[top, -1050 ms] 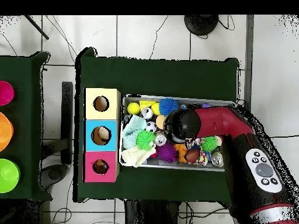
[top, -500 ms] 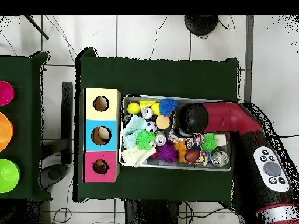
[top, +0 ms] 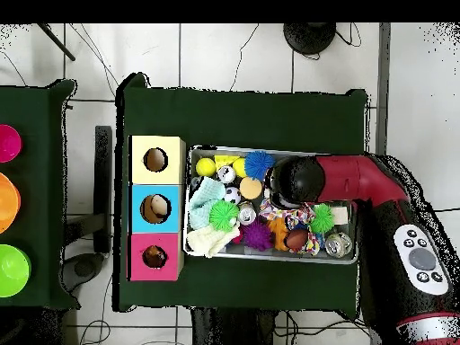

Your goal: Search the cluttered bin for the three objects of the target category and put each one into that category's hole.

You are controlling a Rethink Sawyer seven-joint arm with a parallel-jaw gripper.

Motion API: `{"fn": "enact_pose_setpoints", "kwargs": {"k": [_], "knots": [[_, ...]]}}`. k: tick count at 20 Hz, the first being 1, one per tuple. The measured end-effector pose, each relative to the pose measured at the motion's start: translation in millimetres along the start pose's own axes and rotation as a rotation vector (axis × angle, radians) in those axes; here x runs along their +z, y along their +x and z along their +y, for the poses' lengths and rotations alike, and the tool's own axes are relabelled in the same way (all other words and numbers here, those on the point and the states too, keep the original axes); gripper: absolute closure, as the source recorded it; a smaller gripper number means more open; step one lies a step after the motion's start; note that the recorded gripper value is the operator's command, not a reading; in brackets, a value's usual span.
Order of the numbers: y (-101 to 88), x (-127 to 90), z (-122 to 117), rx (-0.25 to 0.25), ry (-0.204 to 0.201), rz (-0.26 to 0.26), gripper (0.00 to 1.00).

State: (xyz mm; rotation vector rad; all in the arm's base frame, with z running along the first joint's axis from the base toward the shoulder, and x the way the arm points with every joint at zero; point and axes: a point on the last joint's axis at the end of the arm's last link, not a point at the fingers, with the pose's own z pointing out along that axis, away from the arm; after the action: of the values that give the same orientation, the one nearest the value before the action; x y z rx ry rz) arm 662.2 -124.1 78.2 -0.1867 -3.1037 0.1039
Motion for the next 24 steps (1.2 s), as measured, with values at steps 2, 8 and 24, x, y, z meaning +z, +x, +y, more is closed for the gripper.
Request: {"fn": "enact_pose_setpoints", "kwargs": {"k": [2, 8, 24], "knots": [[-0.5, 2.5, -4.1, 0.001, -0.002, 0.001, 0.00], [-3.5, 6.9, -18.9, 0.005, -0.005, 0.000, 0.00], [-5.8, 23.0, -54.2, 0.007, -0.015, 0.005, 0.00]]}}
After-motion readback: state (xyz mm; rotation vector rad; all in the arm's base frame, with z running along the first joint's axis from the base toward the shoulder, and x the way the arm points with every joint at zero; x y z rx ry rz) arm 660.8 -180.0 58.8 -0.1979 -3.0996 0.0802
